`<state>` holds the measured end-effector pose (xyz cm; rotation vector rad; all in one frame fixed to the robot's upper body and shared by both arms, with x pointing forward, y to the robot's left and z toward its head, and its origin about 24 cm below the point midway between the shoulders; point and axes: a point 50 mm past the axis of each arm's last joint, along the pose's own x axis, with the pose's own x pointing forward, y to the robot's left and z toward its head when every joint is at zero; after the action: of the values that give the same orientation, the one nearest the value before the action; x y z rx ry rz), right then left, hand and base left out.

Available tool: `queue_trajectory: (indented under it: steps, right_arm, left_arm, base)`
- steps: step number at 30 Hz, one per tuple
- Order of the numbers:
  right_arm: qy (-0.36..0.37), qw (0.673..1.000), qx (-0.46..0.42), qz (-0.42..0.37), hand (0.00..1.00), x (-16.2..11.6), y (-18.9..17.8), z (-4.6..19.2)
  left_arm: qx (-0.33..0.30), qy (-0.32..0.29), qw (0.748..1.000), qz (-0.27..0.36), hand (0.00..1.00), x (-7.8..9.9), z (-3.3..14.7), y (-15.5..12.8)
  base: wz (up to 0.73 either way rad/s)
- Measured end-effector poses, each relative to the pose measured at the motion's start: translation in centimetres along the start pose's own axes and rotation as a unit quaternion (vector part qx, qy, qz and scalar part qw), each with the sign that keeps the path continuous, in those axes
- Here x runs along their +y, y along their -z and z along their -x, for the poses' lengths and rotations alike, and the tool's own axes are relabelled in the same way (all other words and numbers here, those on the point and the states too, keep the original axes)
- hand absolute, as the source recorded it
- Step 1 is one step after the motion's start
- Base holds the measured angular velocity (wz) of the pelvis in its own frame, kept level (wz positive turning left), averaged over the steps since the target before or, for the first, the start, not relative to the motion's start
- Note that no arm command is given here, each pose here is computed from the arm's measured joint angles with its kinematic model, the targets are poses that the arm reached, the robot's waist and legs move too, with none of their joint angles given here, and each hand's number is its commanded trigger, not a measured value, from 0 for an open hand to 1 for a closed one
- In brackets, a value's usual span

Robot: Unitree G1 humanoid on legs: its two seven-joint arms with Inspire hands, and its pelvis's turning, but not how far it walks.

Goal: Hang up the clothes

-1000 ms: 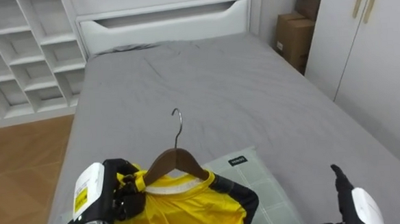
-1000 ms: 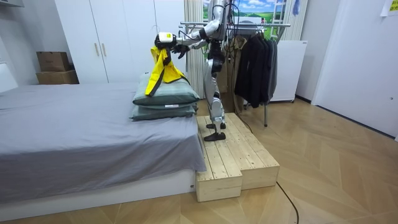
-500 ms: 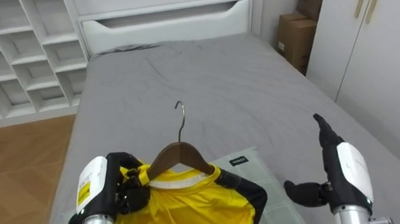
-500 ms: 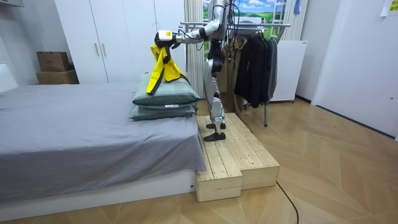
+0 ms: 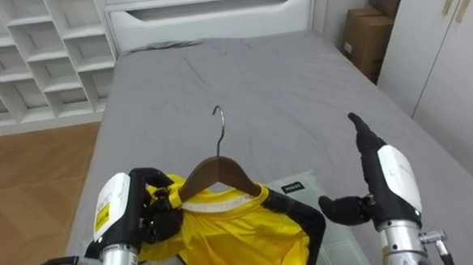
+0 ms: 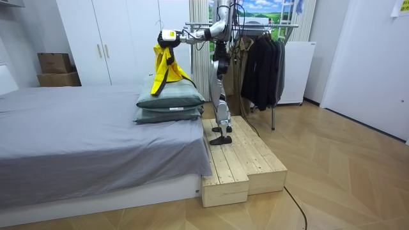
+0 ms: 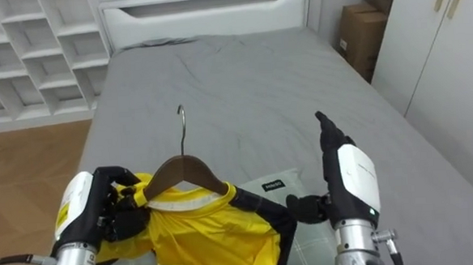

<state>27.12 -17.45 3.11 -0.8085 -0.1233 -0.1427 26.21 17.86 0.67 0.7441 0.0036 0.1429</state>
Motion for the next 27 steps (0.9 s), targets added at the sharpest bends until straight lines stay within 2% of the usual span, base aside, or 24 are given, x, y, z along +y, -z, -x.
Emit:
queue_trajectory:
  steps: [6,15,27]
  right_arm:
    - [-0.044,0.999,-0.018,0.0,0.0,0.8,-0.8,0.0]
    - [-0.071,0.997,-0.016,-0.012,0.0,1.0,-0.9,0.0]
    - [-0.098,0.995,-0.02,-0.004,0.0,1.3,-0.9,0.1]
  left_arm:
    - [-0.005,0.009,1.0,0.002,1.0,-0.1,0.0,-0.2]
    - [-0.027,0.0,1.0,0.005,1.0,0.2,-0.8,-1.4]
    - [-0.03,-0.001,1.0,0.006,1.0,0.2,-0.8,-1.5]
  base:
    - [0.05]
    - [0.0]
    - [0.0]
